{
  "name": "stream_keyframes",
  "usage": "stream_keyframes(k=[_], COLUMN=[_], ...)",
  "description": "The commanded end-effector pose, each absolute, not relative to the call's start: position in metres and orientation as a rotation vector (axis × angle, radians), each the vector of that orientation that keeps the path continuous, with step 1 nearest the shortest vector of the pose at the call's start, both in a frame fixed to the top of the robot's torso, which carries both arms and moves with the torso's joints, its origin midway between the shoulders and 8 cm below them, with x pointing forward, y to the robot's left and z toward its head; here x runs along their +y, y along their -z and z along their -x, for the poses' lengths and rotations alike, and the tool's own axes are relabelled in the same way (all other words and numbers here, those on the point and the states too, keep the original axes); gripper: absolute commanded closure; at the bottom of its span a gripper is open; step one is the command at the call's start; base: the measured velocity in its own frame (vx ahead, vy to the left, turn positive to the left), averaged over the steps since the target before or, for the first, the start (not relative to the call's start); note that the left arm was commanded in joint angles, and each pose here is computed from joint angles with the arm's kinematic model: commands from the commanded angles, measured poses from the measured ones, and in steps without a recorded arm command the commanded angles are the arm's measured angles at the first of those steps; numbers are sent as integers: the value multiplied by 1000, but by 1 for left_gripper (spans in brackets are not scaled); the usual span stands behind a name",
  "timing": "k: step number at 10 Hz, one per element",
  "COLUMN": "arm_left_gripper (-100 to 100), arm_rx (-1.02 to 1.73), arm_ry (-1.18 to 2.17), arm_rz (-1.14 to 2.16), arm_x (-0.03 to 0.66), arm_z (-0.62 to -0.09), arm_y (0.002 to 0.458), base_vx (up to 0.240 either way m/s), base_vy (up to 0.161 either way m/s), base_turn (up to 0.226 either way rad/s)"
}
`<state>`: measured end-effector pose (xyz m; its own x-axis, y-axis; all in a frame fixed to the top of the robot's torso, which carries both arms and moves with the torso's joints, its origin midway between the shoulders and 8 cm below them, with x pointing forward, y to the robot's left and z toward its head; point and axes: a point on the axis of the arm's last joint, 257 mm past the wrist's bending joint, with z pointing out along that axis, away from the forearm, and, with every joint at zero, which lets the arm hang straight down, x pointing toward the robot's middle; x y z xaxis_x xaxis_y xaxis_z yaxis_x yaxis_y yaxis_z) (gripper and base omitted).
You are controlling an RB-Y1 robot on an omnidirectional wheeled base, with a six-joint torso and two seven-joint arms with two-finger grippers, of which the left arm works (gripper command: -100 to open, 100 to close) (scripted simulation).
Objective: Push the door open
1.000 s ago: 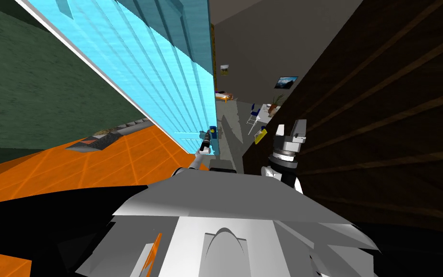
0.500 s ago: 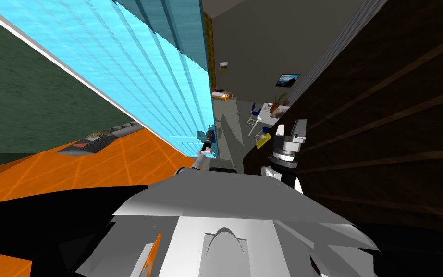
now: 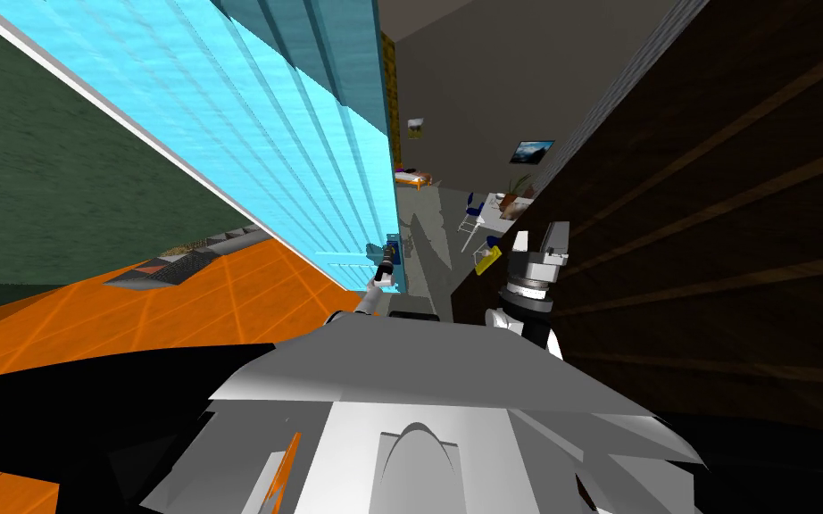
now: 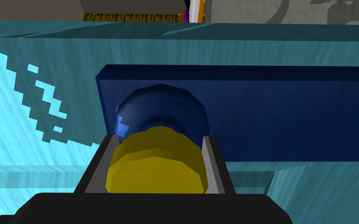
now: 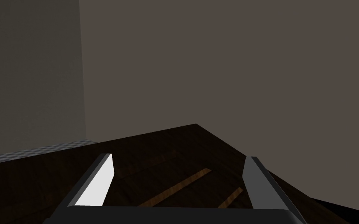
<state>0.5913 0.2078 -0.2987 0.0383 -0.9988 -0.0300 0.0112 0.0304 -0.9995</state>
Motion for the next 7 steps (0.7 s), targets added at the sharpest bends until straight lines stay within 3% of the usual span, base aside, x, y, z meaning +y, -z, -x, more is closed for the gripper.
stream_keyframes(k=[1, 7], arm_left_gripper=[100, 100], arm_rx=[1182, 1145], arm_ry=[1166, 1101], arm_rz=[1192, 1188], arm_x=[208, 240], arm_z=[-592, -600], arm_y=[296, 292], base_vx=[0, 79], base_vy=[0, -8], base_turn=[0, 5])
